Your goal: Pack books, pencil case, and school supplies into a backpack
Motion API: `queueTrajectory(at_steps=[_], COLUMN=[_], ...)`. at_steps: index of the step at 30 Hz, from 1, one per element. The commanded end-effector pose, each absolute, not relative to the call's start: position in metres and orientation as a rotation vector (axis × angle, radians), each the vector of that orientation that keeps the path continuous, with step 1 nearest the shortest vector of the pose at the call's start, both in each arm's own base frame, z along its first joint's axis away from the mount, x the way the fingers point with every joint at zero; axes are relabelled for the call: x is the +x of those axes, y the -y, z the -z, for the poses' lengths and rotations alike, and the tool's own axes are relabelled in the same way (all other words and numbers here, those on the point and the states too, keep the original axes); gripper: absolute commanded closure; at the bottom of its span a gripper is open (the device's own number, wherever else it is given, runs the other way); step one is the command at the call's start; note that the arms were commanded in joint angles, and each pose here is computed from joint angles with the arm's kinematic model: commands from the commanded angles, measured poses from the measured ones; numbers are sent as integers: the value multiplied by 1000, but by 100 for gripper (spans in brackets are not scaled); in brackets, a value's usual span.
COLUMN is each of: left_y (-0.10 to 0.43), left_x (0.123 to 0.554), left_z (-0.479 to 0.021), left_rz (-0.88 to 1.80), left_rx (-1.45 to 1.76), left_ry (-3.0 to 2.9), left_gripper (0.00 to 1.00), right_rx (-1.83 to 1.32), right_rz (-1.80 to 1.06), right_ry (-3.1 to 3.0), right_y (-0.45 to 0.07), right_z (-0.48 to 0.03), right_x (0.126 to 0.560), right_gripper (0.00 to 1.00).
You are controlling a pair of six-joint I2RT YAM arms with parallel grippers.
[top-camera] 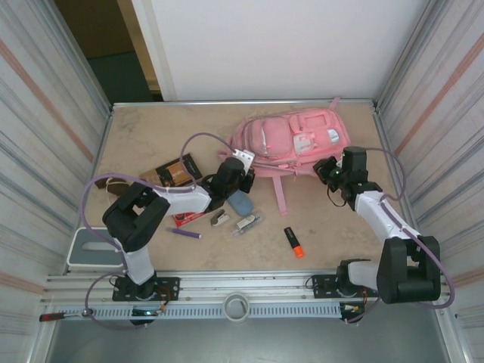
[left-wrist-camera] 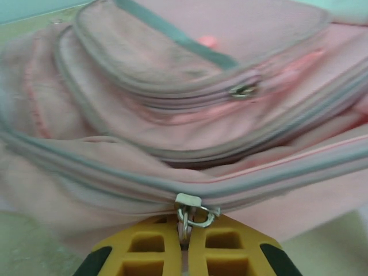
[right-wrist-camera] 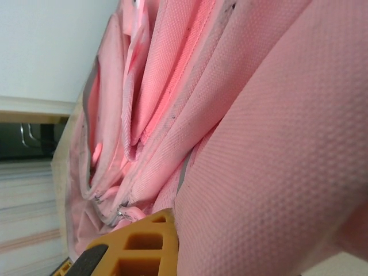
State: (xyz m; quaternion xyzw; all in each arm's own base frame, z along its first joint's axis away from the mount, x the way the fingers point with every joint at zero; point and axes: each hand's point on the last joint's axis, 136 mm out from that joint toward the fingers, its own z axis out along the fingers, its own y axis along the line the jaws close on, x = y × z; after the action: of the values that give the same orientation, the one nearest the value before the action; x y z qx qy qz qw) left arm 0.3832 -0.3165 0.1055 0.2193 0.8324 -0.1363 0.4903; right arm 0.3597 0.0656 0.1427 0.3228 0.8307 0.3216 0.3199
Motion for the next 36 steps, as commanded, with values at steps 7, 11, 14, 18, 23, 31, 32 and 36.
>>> queueTrajectory(at_steps=[7,11,14,18,23,31,32,36], left_y=[313,345,370,400,418,424,424,423], left_x=[377,367,361,355,349,341,339,335], left_z=[-97,-101,-102,-105,-102,-97,-97,-96], left_rz=[293,357,408,418,421,481,482,494], left_rx=[576,633,647,685,716,717,718,724], left_ry=[-2101,-2104,-2121,-2125,-2134,-2136,-2135,-2133], left_gripper=[100,100,100,100,100,100,100,100], right_rx=[715,748,787,855,884,961,952,930], right_rz=[-817,-832,-888,-962,-929,-920,-925,-891], right_ry=[-2247,-2264,-2277,-2248,-2223,-2197,-2194,-2188], right_y=[-47,-31,-22,-13,-9,-55,-62,-82], right_z=[-143,-132,-122,-114,-118,-102,-103,-102], right_x=[386,403,414,407,374,327,329,342], right_gripper=[97,87,70,49,27,18,18,22])
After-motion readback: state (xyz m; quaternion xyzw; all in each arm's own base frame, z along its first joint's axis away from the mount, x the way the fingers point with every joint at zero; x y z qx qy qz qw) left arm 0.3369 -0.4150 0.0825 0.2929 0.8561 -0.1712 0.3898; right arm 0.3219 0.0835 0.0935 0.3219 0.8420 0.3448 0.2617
